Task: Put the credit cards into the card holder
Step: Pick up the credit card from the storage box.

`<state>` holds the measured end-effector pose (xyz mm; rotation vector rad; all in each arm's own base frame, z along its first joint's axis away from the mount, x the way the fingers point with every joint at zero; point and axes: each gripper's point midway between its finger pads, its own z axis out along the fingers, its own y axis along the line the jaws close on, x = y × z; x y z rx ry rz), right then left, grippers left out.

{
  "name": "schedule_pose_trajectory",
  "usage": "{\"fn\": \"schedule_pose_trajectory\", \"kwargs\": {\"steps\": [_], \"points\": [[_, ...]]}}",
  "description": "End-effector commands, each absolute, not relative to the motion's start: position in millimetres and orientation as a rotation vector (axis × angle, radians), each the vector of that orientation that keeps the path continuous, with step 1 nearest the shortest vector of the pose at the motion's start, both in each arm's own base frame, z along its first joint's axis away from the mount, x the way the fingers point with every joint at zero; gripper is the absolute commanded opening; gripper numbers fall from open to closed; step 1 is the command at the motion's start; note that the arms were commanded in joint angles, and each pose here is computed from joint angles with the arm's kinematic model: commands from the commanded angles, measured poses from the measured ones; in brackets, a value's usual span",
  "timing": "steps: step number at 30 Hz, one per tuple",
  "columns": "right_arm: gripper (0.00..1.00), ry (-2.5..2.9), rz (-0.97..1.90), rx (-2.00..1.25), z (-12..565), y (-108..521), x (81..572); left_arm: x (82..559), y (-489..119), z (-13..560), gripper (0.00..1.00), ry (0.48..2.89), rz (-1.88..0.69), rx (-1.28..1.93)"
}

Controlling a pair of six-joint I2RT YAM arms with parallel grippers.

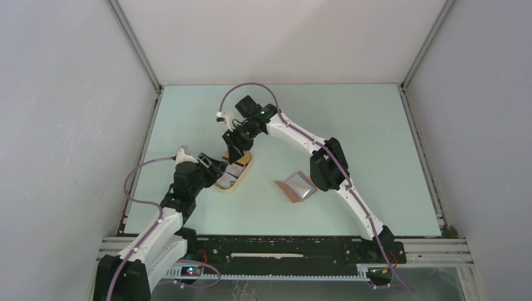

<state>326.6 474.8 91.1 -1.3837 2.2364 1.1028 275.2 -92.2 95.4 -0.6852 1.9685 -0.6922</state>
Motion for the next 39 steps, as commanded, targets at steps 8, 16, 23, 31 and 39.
{"fn": "schedule_pose_trajectory", "kwargs": {"steps": [8, 16, 23, 31, 39], "points": [[0.43, 2.127, 1.285, -1.391, 139, 480, 313, 296, -89, 129, 0.6, 1.796, -0.832, -0.665], [0.42, 2.102, 1.334, -1.406, 144, 480, 309, 302, -86, 134, 0.51, 1.751, -0.877, -0.704], [0.43, 2.087, 1.353, -1.415, 147, 480, 307, 304, -94, 129, 0.46, 1.764, -0.945, -0.717], [0.43, 2.051, 1.363, -1.453, 145, 481, 304, 304, -100, 122, 0.44, 1.775, -0.993, -0.74], [0.43, 2.037, 1.348, -1.486, 138, 487, 299, 306, -104, 119, 0.38, 1.777, -1.036, -0.762]]}}
